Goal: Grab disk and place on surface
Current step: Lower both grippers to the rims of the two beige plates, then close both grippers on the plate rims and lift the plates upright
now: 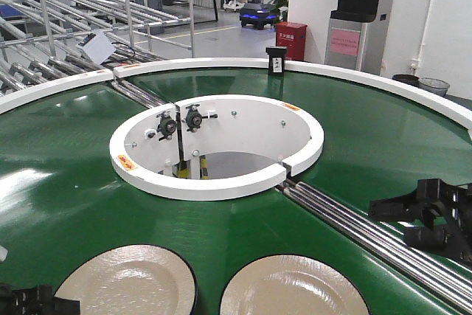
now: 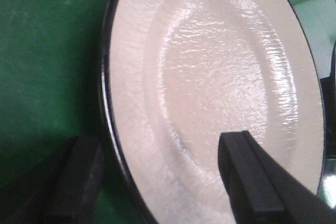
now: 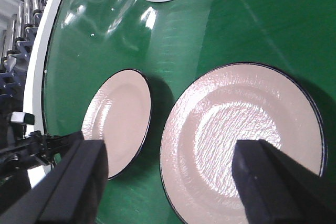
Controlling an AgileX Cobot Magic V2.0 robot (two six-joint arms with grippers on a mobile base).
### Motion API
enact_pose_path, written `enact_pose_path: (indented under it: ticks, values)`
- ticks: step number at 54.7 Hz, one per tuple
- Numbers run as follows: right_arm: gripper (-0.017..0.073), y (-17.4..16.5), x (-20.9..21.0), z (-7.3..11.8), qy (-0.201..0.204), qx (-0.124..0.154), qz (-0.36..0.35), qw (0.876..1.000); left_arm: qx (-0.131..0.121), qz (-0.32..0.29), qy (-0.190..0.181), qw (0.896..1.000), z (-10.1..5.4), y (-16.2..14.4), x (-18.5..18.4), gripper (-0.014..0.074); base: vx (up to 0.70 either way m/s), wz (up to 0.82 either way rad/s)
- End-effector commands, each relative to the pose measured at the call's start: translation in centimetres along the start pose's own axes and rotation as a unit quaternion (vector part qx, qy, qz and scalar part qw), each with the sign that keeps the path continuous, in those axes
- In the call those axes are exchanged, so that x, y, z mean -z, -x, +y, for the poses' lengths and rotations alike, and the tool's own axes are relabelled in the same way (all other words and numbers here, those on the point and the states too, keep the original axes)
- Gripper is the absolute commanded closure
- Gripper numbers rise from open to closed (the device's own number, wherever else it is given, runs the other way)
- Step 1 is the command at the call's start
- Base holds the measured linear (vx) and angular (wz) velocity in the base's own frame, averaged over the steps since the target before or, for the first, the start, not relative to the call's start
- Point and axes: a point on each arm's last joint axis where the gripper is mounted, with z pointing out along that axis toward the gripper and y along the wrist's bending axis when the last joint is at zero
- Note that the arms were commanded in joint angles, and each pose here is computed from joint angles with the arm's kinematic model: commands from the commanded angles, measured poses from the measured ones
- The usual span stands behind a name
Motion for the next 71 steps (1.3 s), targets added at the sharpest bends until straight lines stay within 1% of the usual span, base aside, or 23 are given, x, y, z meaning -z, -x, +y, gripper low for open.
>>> enact_pose_path:
  ticks: [1,4,6,9,14,18,20,22,24,25,28,32,36,40,45,49,50,53,59,62,65,66,71]
  values:
    - [0.0018,1.1,1.0,1.4,0.027,0.01,-0.042,0.999,0.003,-0.029,-0.037,0.999,-1.1,1.1,0.2,0.0037,0.0,0.0]
    - [0.0018,1.1,1.0,1.5,0.03,0.013,-0.042,0.999,0.009,-0.029,-0.044,0.999,-0.9,1.1,-0.2,0.0042,0.0,0.0]
    - [0.0018,1.1,1.0,1.5,0.03,0.013,-0.042,0.999,0.015,-0.029,-0.059,0.998,-1.1,1.0,-0.6,0.0052,0.0,0.0]
    - [0.0018,1.1,1.0,1.5,0.03,0.013,-0.042,0.999,0.015,-0.03,-0.076,0.997,-1.2,1.0,-1.0,0.0074,0.0,0.0]
    - [0.0018,1.1,1.0,1.5,0.03,0.013,-0.042,0.999,0.023,-0.029,-0.1,0.994,-1.6,0.8,-2.0,0.0153,0.0,0.0]
    - [0.0018,1.1,1.0,1.5,0.03,0.013,-0.042,0.999,0.03,-0.027,-0.106,0.994,-1.6,0.6,-2.5,0.027,0.0,0.0]
    - [0.0018,1.1,1.0,1.5,0.03,0.013,-0.042,0.999,0.034,-0.027,-0.109,0.993,-1.6,0.6,-2.6,0.0352,0.0,0.0]
    - [0.0018,1.1,1.0,1.5,0.03,0.013,-0.042,0.999,0.037,-0.026,-0.112,0.993,-1.5,0.6,-2.7,0.0447,0.0,0.0]
    - [0.0018,1.0,1.0,1.5,0.029,0.013,-0.041,0.999,0.039,-0.027,-0.114,0.992,-1.5,0.6,-2.7,0.0566,0.0,0.0]
    - [0.0018,1.1,1.0,1.4,0.028,0.013,-0.042,0.999,0.039,-0.027,-0.117,0.992,-1.6,0.6,-2.7,0.0603,0.0,0.0]
    - [0.0018,1.1,1.0,1.3,0.024,0.015,-0.043,0.999,0.046,-0.034,-0.125,0.991,-1.7,0.8,-2.6,0.0603,0.0,0.0]
    - [0.0018,1.1,1.0,1.1,0.011,0.02,-0.042,0.999,0.056,-0.049,-0.151,0.986,-2.1,1.2,-2.1,0.0602,0.0,0.0]
    - [0.0018,1.0,1.0,0.5,-0.02,0.027,-0.036,0.999,0.064,-0.074,-0.178,0.979,-2.6,1.8,-1.1,0.0601,0.0,0.0]
    - [0.0018,1.0,0.8,-0.2,-0.047,0.024,-0.03,0.998,0.066,-0.105,-0.201,0.972,-3.3,2.6,0.3,0.06,0.0,0.0]
    - [0.0018,1.0,0.1,-1.4,-0.072,0.021,-0.012,0.997,0.056,-0.132,-0.214,0.966,-4.5,3.9,2.7,0.0597,0.0,0.0]
    - [0.0018,1.1,-1.1,-2.6,-0.078,0.007,0.006,0.997,0.054,-0.155,-0.225,0.96,-5.7,5.0,4.5,0.0596,0.0,0.0]
    - [0.0018,1.1,-1.4,-3.0,-0.079,0.004,0.011,0.997,0.057,-0.158,-0.228,0.959,-6.0,5.2,4.9,0.0595,0.0,0.0]
    - [0.0018,1.2,-2.5,-4.2,-0.085,-0.002,0.024,0.996,0.051,-0.175,-0.237,0.954,-7.2,6.2,6.4,0.0594,0.0,0.0]
    - [0.0018,1.1,-4.9,-6.8,-0.093,-0.018,0.057,0.994,0.027,-0.2,-0.254,0.946,-9.6,7.6,8.9,0.0594,0.0,0.0]
    - [0.0018,0.9,-6.1,-8.1,-0.092,-0.033,0.073,0.993,0.014,-0.21,-0.261,0.942,-10.7,8.1,9.9,0.0594,0.0,0.0]
    - [0.0018,0.6,-7.4,-9.2,-0.085,-0.044,0.088,0.992,0.007,-0.216,-0.266,0.939,-11.4,8.5,10.5,0.0594,0.0,0.0]
    - [0.0018,0.5,-7.7,-9.5,-0.083,-0.044,0.091,0.991,0.007,-0.217,-0.267,0.939,-11.5,8.6,10.7,0.0594,0.0,0.0]
    - [0.0018,0.1,-9.2,-10.9,-0.07,-0.07,0.103,0.99,0.009,-0.22,-0.272,0.937,-11.9,8.9,11.1,0.0594,0.0,0.0]
